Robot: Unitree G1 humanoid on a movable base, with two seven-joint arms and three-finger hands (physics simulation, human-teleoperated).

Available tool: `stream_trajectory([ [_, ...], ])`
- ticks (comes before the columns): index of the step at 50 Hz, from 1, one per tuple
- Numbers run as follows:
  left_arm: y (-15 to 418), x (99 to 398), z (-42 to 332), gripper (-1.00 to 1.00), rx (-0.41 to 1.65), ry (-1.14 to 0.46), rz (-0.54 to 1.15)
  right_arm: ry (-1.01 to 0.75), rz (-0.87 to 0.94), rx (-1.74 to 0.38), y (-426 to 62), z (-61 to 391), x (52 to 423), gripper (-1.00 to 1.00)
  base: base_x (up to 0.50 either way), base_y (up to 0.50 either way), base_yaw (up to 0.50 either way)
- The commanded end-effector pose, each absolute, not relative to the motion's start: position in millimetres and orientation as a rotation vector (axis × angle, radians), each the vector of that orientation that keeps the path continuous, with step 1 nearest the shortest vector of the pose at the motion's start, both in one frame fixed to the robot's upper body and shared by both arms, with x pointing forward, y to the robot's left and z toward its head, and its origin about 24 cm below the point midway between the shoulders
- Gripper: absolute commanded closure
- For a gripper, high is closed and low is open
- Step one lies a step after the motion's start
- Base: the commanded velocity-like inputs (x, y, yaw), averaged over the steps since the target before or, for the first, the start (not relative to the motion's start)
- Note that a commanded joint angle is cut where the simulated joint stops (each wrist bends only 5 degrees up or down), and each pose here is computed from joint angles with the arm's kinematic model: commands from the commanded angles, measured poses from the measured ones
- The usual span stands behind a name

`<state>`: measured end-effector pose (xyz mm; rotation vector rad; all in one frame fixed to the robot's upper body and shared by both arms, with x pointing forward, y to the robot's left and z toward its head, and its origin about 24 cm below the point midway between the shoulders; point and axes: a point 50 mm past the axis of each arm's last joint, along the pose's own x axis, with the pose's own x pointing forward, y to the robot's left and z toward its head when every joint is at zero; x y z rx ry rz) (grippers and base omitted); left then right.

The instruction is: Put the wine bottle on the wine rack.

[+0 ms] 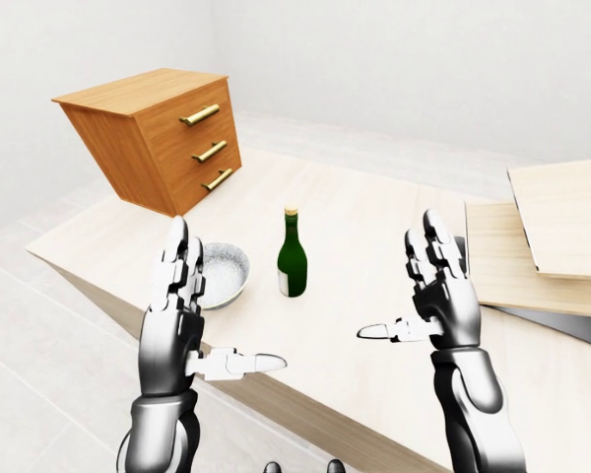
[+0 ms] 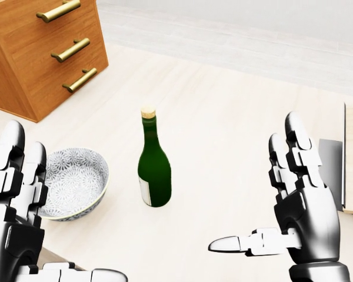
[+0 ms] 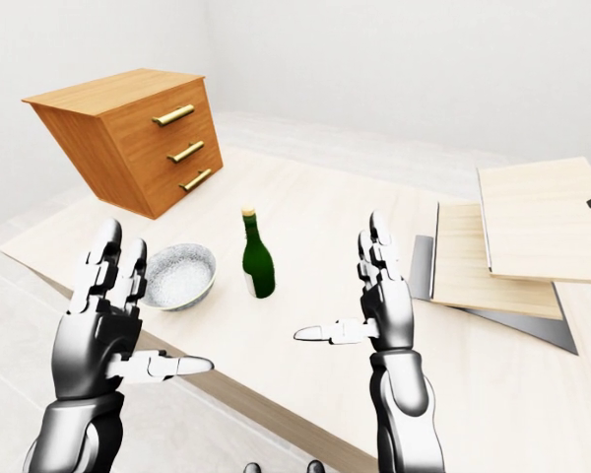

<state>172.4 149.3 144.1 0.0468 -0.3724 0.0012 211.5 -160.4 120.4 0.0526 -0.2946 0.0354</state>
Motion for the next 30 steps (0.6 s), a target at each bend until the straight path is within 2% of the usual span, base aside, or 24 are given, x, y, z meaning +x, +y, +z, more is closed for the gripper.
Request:
stream_trajectory([
  [1,149,171,141,-1.0,0.047,-0.356,0.001,-0.301,0.037,0.057,-159,122,212,-1.0,0.3,-0.07,0.0],
  [17,153,168,146,-1.0,0.046,-0.378,0.008,-0.326,0.045,0.06,-159,127,223,-1.0,0.04,0.0,0.0],
  [30,158,163,158,-1.0,0.049,-0.431,0.024,-0.316,0.053,0.064,-158,128,261,-1.0,0.0,0.0,0.0],
])
